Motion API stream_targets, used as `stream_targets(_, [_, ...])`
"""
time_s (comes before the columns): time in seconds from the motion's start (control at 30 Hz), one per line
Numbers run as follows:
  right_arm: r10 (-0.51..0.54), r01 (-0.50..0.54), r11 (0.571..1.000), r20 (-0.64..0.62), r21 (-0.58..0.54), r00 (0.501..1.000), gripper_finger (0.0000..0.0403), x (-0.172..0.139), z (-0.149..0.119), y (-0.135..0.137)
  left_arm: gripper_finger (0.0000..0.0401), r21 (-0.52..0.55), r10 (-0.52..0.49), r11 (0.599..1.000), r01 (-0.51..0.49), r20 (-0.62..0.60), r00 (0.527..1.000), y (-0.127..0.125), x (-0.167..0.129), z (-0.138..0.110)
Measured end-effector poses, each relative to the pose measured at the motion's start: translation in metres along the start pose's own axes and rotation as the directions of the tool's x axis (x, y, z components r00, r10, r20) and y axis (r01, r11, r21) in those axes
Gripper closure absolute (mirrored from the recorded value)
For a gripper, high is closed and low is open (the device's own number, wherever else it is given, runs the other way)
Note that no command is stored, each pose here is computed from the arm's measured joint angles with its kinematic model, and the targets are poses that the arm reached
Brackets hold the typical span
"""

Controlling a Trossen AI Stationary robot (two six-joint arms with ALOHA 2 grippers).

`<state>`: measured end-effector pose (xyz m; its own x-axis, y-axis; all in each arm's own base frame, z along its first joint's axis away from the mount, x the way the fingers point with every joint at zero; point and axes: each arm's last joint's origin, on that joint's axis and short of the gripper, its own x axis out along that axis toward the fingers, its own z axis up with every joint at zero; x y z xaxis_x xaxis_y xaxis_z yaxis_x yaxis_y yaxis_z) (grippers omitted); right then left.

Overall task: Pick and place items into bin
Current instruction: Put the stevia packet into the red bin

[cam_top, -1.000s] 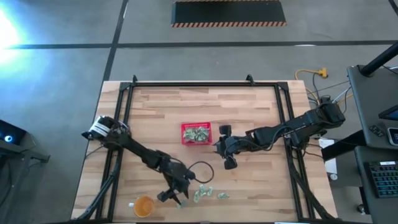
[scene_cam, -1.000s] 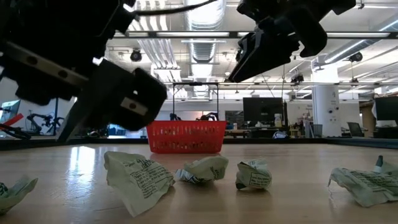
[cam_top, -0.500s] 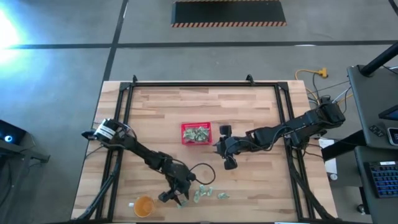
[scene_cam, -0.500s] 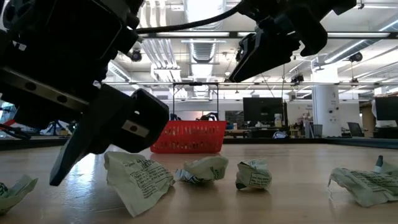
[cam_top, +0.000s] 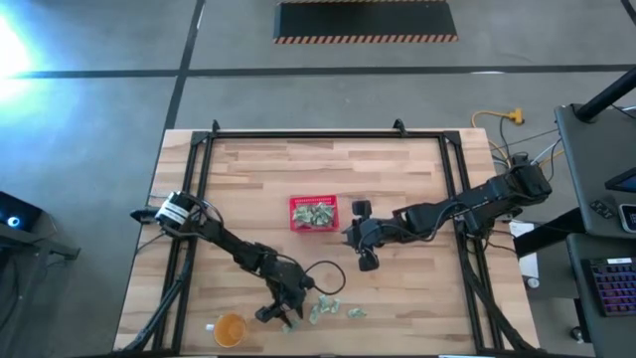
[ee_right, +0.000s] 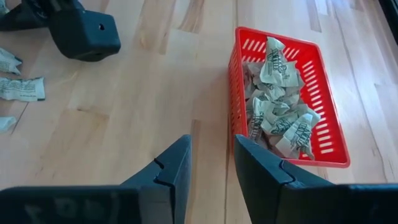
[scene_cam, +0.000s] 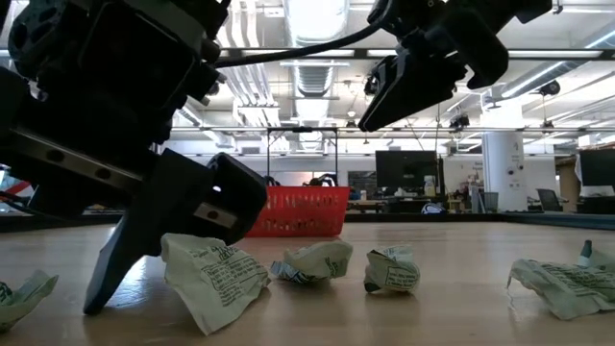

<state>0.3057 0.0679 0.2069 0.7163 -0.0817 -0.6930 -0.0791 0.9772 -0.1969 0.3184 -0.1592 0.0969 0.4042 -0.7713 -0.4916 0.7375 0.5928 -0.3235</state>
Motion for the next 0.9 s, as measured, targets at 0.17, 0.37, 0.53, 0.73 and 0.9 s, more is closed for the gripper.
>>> stream_targets(0.17, [0.002, -0.002, 1.000, -0.002, -0.003, 1.000, 0.0297, 0.000, -0.001, 0.001, 0.0275, -0.001, 0.009, 1.000, -0.009, -0.002, 1.000, 0.000, 0.000, -0.001])
stream_targets(0.37, [0.002, -0.002, 1.000, -0.005, -0.003, 1.000, 0.0304, 0.000, -0.002, 0.001, 0.0362, -0.009, 0.003, 1.000, -0.003, -0.013, 1.000, 0.000, -0.001, -0.003])
stream_targets(0.53, [0.002, -0.002, 1.000, -0.005, -0.003, 1.000, 0.0310, 0.000, -0.002, 0.001, 0.0395, 0.002, -0.005, 1.000, 0.005, -0.022, 1.000, 0.000, -0.002, -0.003])
stream_targets(0.73, [0.002, -0.002, 1.000, -0.006, -0.010, 1.000, 0.0317, 0.000, -0.002, 0.001, 0.0393, -0.010, 0.029, 1.000, -0.029, -0.022, 0.999, 0.002, -0.013, 0.003])
stream_targets(0.9, [0.000, -0.001, 0.999, -0.012, -0.034, 1.000, 0.0323, 0.000, -0.002, 0.001, 0.0393, 0.004, 0.203, 0.979, -0.203, -0.059, 0.977, 0.003, -0.033, 0.013])
